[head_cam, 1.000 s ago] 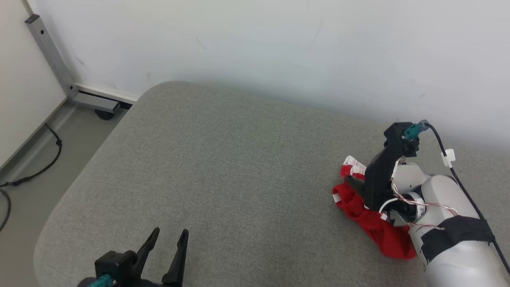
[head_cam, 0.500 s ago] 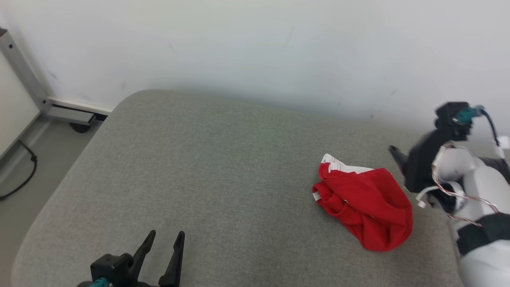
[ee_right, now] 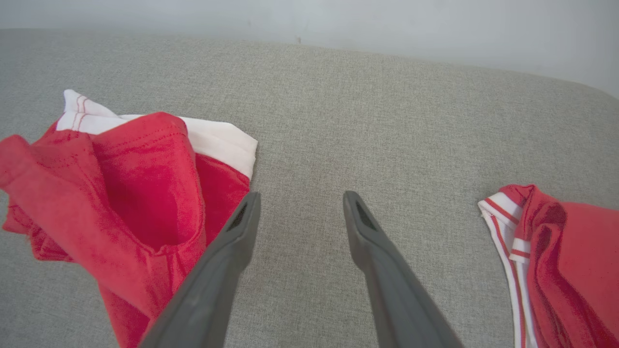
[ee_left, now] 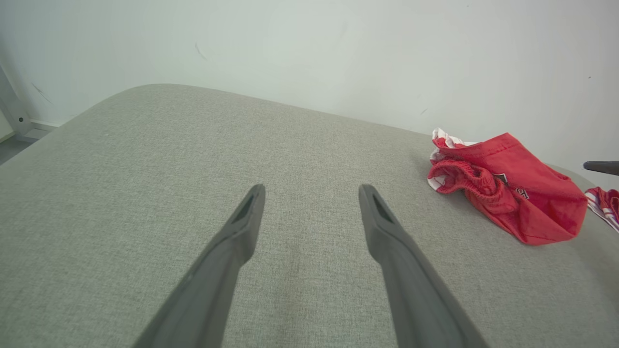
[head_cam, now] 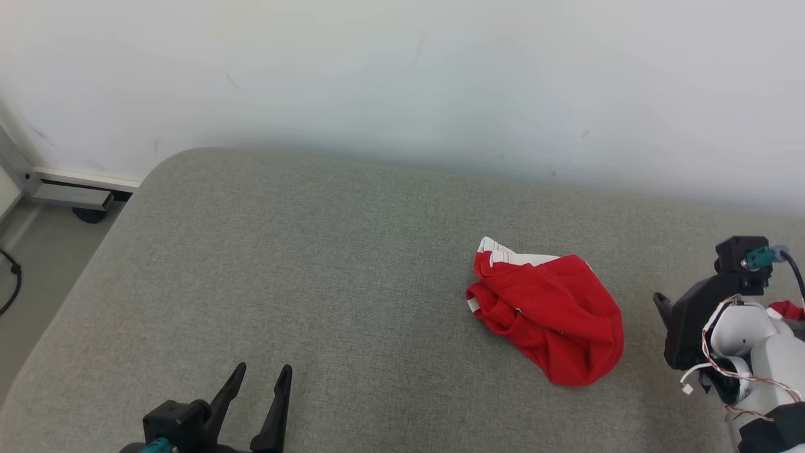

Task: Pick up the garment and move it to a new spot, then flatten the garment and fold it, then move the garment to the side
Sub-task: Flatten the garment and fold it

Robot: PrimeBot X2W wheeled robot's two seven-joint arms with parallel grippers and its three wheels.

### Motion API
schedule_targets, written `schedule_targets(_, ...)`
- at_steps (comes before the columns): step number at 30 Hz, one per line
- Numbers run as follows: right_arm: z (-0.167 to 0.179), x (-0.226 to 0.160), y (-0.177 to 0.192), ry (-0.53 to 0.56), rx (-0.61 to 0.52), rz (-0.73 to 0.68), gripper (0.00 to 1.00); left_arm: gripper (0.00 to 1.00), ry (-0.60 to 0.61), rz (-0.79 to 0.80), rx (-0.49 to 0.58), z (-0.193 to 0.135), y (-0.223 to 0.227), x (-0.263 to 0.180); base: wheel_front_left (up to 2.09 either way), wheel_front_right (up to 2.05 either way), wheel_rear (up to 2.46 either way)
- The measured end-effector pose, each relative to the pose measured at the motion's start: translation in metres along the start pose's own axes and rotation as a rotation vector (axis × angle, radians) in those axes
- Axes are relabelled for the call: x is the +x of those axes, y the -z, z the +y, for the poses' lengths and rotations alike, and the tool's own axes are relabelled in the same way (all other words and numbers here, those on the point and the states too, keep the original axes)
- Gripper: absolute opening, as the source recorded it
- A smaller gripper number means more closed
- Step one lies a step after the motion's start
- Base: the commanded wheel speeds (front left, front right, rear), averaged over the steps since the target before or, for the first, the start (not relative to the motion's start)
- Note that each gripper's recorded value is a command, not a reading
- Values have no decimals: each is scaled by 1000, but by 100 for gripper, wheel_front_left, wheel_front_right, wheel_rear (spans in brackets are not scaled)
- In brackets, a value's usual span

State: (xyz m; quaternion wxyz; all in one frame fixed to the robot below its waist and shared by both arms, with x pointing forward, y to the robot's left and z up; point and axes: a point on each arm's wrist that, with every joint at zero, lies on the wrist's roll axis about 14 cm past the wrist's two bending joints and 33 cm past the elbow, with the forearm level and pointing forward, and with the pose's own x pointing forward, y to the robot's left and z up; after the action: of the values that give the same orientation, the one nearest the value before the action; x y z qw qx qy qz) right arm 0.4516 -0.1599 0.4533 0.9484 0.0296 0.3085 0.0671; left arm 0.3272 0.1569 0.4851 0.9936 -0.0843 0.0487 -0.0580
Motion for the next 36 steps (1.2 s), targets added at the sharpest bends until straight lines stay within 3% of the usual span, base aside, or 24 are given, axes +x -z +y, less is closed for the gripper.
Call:
schedule_targets(1,0,1,2,-1,3,2,4,100,1,0,1,0,0,0,0,0,0)
schedule_targets(2,1,2,4,-2,2,1,0,100,1,1,2,0,0,0,0,0,0)
schedule_targets(29,42,43,26,-103,-34,60,0,100,-79,26,21,28,3,-12,0,0,0)
schedule_targets(36,72,49,22,-169,-36,77,0,100,-91,23,24,31,1,-12,0,0,0)
